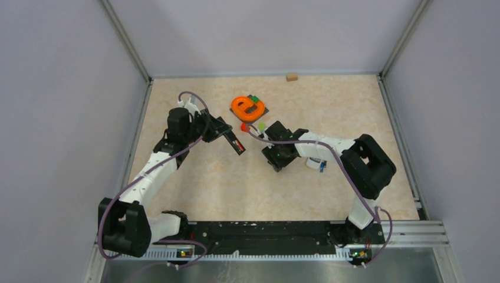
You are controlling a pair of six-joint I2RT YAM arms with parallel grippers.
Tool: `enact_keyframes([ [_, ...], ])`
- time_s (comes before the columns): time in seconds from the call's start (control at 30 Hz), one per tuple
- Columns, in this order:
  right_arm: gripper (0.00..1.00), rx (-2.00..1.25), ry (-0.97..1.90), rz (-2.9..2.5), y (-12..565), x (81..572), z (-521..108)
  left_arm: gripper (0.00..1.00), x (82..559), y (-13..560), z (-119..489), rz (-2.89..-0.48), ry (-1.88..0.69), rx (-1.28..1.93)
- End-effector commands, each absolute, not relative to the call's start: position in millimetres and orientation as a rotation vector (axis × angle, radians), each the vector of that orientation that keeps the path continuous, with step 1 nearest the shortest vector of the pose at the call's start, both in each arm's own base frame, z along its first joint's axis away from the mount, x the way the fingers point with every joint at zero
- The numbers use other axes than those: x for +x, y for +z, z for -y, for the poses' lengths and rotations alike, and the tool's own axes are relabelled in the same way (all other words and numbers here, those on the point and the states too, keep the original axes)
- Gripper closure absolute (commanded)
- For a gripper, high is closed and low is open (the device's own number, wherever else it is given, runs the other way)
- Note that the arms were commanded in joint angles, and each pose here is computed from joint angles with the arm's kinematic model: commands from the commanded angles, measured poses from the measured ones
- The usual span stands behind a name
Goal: Load the batteries into the remote control
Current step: Pick up the battery cover at the center of the board.
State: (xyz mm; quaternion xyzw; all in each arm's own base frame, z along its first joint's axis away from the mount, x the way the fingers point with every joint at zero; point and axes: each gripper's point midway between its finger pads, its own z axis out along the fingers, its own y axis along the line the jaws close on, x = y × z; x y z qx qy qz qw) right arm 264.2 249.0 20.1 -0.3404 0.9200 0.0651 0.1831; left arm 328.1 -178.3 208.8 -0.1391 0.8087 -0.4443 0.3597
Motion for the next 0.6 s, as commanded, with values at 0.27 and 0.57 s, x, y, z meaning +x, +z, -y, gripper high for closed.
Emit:
enact_keyframes([
  [0.27,0.65,-0.829,0.171,-2.524,34,285,-254,1.00,340,241,192,-1.988,-1.268,-0.291],
  [0.57,0.66,-0.727,0.319,-2.407,87,271,-253,1.00,337,240,213,-1.972,-1.385,-0.252],
])
